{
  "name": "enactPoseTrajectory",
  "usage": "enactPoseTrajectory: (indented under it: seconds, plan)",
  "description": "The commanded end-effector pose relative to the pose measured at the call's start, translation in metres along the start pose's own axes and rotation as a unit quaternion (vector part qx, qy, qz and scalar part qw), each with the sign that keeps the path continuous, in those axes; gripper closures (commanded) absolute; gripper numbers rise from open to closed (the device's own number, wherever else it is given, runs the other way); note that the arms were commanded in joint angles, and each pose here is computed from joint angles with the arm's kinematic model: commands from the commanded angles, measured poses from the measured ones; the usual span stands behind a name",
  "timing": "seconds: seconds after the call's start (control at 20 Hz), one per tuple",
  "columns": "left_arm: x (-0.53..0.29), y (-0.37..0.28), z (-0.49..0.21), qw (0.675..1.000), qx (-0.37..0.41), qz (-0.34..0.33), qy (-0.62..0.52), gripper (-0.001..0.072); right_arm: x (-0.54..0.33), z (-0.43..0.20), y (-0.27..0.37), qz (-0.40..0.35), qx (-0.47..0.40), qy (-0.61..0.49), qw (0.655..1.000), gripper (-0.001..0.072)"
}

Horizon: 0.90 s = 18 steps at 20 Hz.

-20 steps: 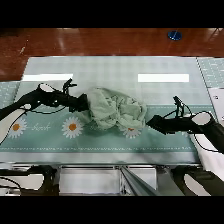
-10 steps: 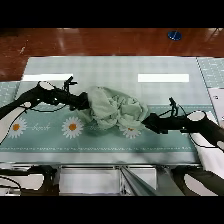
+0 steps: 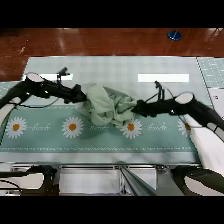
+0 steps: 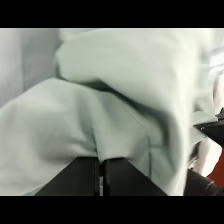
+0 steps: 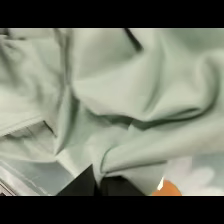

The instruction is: Fold the shirts.

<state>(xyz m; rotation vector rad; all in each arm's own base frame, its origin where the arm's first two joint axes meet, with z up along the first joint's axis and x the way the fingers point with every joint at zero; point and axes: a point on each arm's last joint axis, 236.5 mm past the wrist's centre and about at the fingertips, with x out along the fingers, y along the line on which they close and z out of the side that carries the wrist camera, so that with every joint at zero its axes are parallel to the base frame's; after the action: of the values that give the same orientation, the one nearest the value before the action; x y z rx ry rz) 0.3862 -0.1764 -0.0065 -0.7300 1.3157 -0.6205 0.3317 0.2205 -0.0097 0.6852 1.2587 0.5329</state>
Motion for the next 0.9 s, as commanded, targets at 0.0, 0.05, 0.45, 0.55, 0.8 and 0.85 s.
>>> enactPoseTrajectory:
  seconds: [0.0,0.05,0.45,0.55,0.8,0.85]
  plan:
    - [-0.104,-0.067,0.053,0.989,0.072,-0.042,-0.124,0.069,-0.091,0.075,0.063,-0.049,-0.117,-0.091,0.988,0.0693]
    - [-0.139,-0.09,0.064,0.98,0.099,-0.042,-0.168,0.069,-0.128,0.093,0.091,-0.059,-0.153,-0.13,0.978,0.0693]
    - [-0.313,-0.232,-0.001,0.89,0.3,0.024,-0.341,0.069,-0.362,0.043,0.265,-0.041,-0.35,-0.353,0.867,0.0693]
    - [-0.319,-0.25,-0.032,0.874,0.333,0.045,-0.35,0.069,-0.389,0.011,0.276,-0.041,-0.387,-0.377,0.84,0.0692]
    - [-0.328,-0.237,-0.092,0.837,0.377,0.191,-0.347,0.0689,-0.431,-0.039,0.267,-0.073,-0.395,-0.413,0.818,0.0692]
    - [-0.333,-0.228,-0.102,0.832,0.373,0.222,-0.346,0.0689,-0.435,-0.046,0.261,-0.082,-0.388,-0.415,0.819,0.0692]
